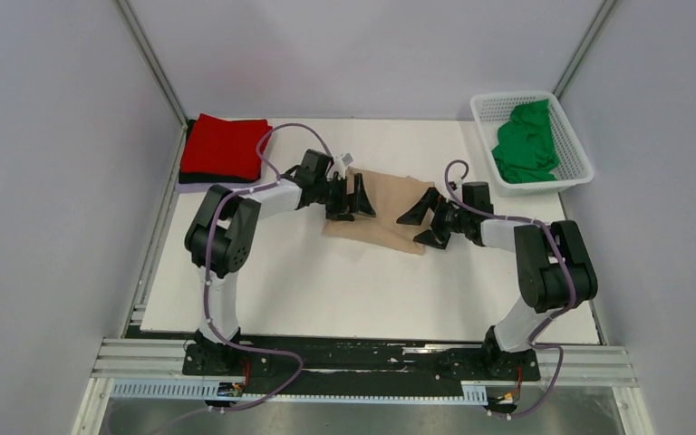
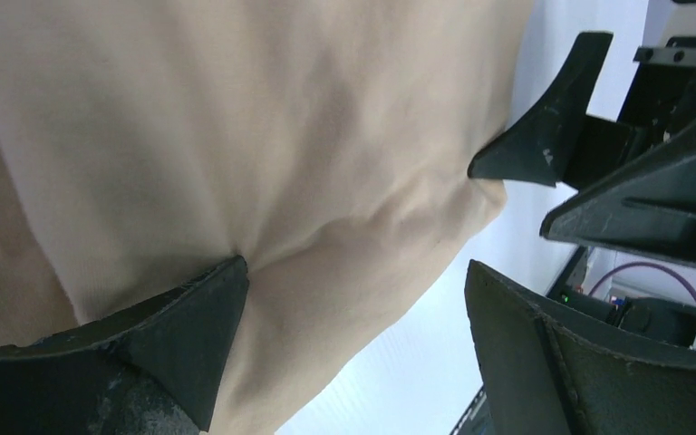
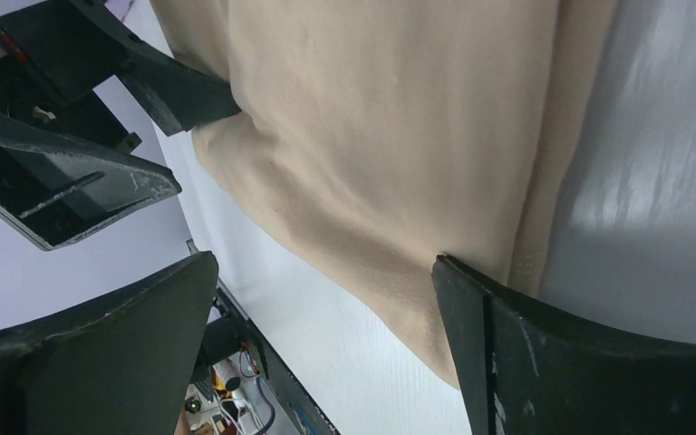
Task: Fold and stack the t-shirts
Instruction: Put the neatly folded tshirt into the corner of the board with the left arm
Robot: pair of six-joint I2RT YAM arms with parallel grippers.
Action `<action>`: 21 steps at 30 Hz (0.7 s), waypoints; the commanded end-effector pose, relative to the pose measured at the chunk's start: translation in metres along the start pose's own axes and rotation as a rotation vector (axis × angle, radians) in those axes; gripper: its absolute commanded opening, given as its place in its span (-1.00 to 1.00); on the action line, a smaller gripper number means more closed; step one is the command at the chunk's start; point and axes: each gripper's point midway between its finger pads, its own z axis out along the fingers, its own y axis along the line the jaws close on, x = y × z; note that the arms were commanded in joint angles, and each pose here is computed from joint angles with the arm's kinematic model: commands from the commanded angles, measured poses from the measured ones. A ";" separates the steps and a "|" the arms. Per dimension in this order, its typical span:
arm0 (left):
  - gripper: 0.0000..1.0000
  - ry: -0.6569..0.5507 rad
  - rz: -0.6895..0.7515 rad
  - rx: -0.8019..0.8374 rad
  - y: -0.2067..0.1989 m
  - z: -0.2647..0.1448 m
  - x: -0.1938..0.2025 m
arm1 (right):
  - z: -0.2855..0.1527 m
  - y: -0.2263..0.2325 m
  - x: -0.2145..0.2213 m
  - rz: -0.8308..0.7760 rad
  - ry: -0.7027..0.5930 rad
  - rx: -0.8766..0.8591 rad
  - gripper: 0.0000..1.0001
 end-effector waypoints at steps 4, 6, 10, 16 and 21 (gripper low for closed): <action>1.00 0.137 -0.104 -0.265 0.043 -0.036 0.106 | -0.019 -0.035 0.071 -0.014 0.122 0.148 1.00; 1.00 0.127 -0.114 -0.291 0.036 -0.052 0.114 | -0.029 -0.023 0.077 -0.044 0.117 0.144 1.00; 1.00 -0.037 -0.051 -0.320 0.003 -0.099 0.087 | -0.058 0.022 0.058 -0.162 -0.017 0.088 1.00; 1.00 -0.245 0.005 -0.558 0.017 -0.155 0.048 | -0.100 0.046 0.006 -0.246 -0.353 0.148 1.00; 1.00 -0.283 -0.063 -0.599 0.053 -0.162 0.024 | -0.113 0.049 0.000 -0.255 -0.418 0.151 1.00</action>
